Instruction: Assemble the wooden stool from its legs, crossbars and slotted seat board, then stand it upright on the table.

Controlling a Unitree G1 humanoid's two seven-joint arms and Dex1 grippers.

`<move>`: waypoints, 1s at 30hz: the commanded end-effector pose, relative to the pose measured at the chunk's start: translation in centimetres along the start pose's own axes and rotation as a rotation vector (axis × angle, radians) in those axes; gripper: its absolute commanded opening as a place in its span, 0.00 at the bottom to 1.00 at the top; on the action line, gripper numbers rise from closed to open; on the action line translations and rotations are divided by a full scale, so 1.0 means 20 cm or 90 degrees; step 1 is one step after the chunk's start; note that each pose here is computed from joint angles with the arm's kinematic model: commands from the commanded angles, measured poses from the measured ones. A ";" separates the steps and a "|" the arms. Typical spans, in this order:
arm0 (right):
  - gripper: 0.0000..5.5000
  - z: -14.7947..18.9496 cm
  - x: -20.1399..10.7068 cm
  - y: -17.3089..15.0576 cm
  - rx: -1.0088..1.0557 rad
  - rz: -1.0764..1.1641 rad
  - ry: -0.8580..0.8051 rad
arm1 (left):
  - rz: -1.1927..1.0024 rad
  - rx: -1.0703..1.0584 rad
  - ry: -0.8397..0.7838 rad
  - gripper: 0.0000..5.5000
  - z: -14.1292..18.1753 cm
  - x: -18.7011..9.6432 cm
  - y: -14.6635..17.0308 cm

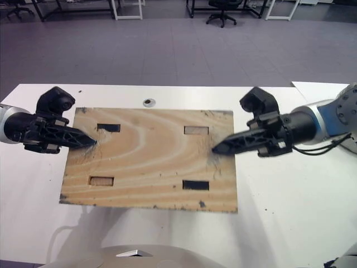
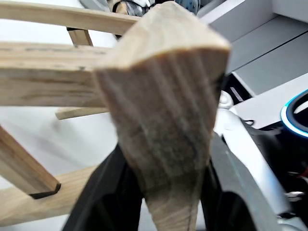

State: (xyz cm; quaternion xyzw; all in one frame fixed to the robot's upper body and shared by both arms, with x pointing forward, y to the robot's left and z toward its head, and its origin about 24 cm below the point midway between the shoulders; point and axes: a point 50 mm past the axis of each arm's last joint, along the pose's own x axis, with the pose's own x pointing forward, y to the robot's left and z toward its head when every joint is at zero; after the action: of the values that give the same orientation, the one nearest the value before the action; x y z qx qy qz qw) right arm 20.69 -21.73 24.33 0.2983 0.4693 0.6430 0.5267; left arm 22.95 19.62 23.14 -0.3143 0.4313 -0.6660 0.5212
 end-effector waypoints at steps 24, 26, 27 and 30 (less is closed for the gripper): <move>0.78 -0.18 0.01 -0.50 0.055 -0.060 -0.411 | 0.103 -0.070 -0.335 0.65 -0.03 -0.10 0.37; 0.87 -0.20 -0.11 -0.48 0.042 -0.101 -0.500 | 0.110 -0.049 -0.388 0.73 -0.01 -0.20 0.31; 0.91 -0.20 -0.16 -0.46 0.026 -0.121 -0.544 | 0.117 -0.039 -0.408 0.77 -0.02 -0.25 0.27; 0.98 -0.22 -0.32 -0.38 -0.027 -0.194 -0.687 | 0.197 -0.029 -0.473 0.88 -0.14 -0.41 0.20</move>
State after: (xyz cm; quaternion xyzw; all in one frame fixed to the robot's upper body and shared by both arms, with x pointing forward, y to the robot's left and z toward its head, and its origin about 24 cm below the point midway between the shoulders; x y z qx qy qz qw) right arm 21.74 -27.35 15.56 0.5038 0.2056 0.3701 0.7530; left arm 25.46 25.68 18.77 -0.4882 0.2728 -0.4555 0.6927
